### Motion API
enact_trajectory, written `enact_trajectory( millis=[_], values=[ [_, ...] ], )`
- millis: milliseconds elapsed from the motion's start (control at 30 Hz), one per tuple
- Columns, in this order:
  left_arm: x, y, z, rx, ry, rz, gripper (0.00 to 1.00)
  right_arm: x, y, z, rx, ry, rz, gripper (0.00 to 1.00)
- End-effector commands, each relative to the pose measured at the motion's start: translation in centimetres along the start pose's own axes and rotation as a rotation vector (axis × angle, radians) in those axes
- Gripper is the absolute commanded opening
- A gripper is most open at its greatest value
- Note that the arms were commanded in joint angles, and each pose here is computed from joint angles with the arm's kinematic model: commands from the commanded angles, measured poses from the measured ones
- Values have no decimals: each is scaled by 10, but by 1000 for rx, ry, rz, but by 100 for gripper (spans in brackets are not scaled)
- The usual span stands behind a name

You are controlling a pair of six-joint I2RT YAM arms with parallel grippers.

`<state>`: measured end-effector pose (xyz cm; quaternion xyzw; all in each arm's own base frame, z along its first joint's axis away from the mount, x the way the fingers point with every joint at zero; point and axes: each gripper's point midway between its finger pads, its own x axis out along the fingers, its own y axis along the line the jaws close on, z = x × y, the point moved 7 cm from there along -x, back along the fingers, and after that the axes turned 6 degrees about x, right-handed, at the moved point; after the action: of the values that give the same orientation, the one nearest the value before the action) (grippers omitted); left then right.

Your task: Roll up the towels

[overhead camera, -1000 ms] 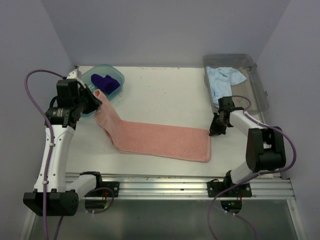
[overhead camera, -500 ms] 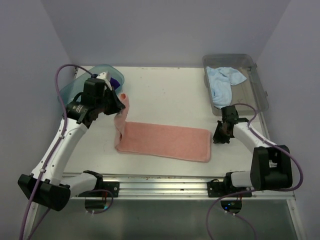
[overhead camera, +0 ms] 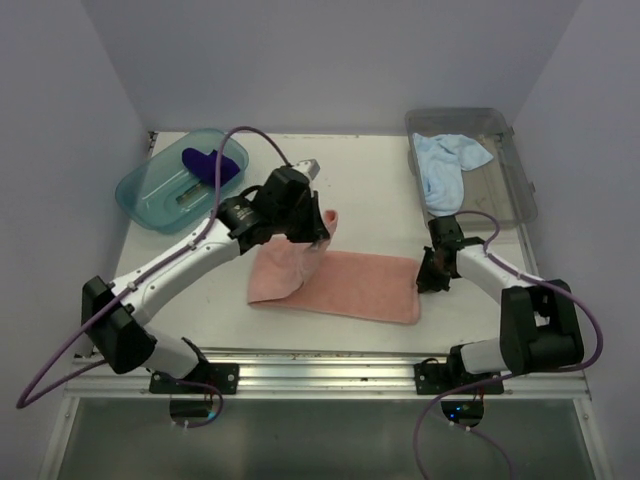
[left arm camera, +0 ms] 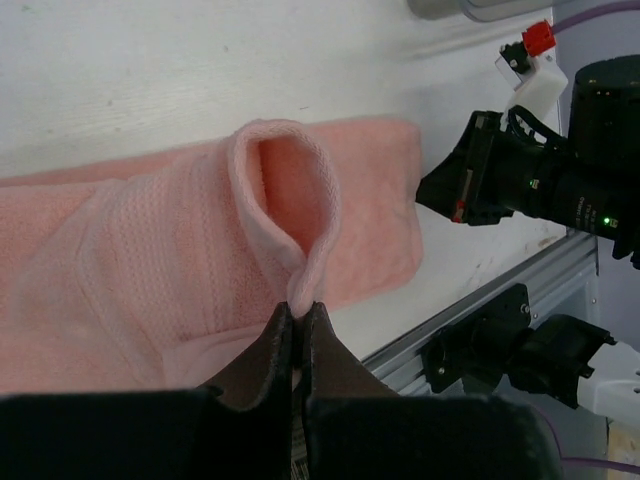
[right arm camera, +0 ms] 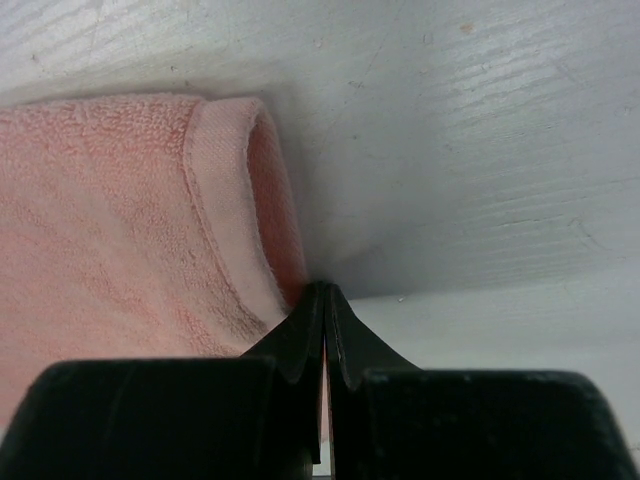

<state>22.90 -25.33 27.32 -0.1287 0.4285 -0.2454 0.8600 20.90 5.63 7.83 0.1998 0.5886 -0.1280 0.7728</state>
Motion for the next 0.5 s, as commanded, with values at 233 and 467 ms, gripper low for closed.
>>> enact_trajectory(
  millis=[233,467],
  values=[
    [58,-94,10,54,9,-112,0,-5,-14,1,89,-70,-78,0],
    [82,-130,9,72,55,-179,0,10,-13,-3,87,-4,-100,0]
  ],
)
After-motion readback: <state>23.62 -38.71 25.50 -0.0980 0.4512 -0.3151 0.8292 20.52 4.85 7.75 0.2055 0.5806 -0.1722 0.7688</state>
